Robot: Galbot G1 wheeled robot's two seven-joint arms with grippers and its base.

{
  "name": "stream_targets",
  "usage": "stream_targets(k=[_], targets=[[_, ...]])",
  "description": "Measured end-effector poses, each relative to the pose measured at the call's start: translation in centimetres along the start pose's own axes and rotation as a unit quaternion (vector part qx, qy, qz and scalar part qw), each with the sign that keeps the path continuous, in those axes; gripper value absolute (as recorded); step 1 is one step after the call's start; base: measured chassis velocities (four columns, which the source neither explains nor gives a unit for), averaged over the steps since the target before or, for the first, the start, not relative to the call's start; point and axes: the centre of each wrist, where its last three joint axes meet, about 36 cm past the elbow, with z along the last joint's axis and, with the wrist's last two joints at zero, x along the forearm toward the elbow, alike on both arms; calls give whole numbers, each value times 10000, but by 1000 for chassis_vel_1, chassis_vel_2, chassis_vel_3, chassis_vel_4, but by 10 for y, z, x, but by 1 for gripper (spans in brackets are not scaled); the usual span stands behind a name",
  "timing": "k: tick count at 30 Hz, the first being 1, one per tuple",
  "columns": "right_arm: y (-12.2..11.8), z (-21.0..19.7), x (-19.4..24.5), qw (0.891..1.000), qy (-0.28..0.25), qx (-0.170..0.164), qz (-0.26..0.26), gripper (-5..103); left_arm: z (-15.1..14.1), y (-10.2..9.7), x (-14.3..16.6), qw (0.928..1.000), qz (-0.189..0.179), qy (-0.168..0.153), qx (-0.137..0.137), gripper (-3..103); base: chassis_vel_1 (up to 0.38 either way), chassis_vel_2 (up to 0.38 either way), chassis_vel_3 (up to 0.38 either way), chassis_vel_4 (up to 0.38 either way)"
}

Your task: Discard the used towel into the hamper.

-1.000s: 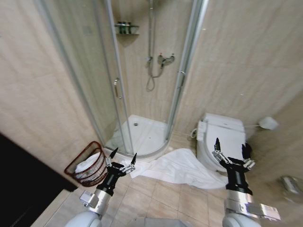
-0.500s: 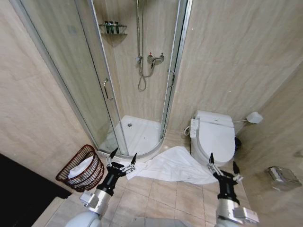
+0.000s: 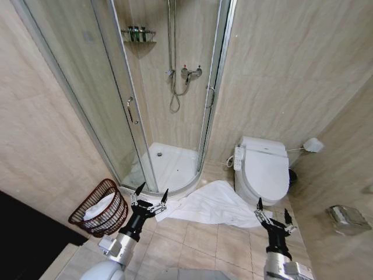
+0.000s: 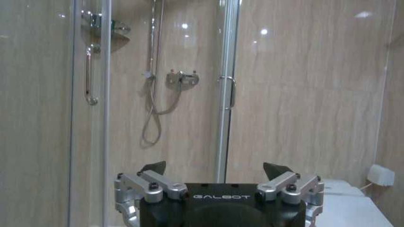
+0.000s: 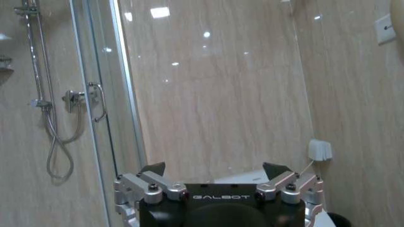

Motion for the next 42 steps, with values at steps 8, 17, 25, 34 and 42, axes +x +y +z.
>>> stream_targets(k=[8, 17, 25, 34, 42], targets=[[-1, 1, 1, 10000, -33, 15, -6, 100, 0, 0, 0, 10000, 0, 0, 0, 100, -114, 125, 121, -121], [-1, 3, 1, 10000, -32, 21, -35, 100, 0, 0, 0, 10000, 0, 0, 0, 100, -125, 137, 142, -132], [-3, 6, 1, 10000, -15, 39, -53, 100, 0, 0, 0, 10000, 0, 0, 0, 100, -116, 115, 97, -120], [-4, 9, 0, 9994, -189, -96, -283, 100, 0, 0, 0, 10000, 0, 0, 0, 100, -120, 130, 130, -123], [-9, 16, 1, 9996, -44, -123, -233, 100, 0, 0, 0, 10000, 0, 0, 0, 100, -57, 44, 26, -27]])
